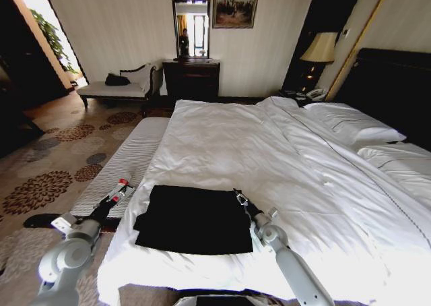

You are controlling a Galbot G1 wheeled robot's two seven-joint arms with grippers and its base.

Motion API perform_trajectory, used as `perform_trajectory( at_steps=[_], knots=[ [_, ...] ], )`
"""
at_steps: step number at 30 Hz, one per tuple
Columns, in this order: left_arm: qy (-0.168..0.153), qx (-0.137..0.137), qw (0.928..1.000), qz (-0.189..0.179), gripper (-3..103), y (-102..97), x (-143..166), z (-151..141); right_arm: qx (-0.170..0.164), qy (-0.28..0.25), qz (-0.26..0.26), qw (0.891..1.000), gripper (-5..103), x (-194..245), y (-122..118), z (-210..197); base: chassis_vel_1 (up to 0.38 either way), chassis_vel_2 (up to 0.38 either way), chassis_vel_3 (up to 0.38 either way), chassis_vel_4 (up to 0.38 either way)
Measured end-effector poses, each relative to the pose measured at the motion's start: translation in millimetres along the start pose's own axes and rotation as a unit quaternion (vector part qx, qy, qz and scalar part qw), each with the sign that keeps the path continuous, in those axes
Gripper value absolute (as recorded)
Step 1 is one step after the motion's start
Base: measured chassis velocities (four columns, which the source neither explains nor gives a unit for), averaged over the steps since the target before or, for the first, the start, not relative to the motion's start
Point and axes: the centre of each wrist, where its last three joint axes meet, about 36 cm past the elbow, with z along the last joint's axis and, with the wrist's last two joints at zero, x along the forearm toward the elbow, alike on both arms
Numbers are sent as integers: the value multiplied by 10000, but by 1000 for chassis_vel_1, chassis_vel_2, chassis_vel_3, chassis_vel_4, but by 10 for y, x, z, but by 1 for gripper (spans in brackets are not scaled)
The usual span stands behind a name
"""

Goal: Fold the clothes on the bed.

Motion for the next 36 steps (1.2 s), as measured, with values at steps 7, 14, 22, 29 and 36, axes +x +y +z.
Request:
perform_trajectory(
  at_steps=[7, 14, 22, 29, 36],
  knots=[
    [56, -32, 10000, 5, 100, 2, -47, 30, 51, -136, -50, 9999, 14, -18, 9, 2, 0, 0, 0, 0],
    [151, -184, 9996, 123, 100, -15, -192, 27, 93, -240, -71, 9996, 1, -74, 12, -56, 0, 0, 0, 0],
    [395, 252, 9918, 1187, 100, -95, -960, -215, 137, -268, -44, 9995, 1, -120, 12, -113, 0, 0, 0, 0],
    [845, 973, 9818, 1398, 100, -1, -1732, -94, 223, -218, -19, 9995, 1, -142, 21, -87, 0, 0, 0, 0],
    [1338, 803, 9811, 1147, 100, 142, -2046, 335, 262, -201, -1, 9995, 1, -164, 33, -92, 0, 0, 0, 0]
  ],
)
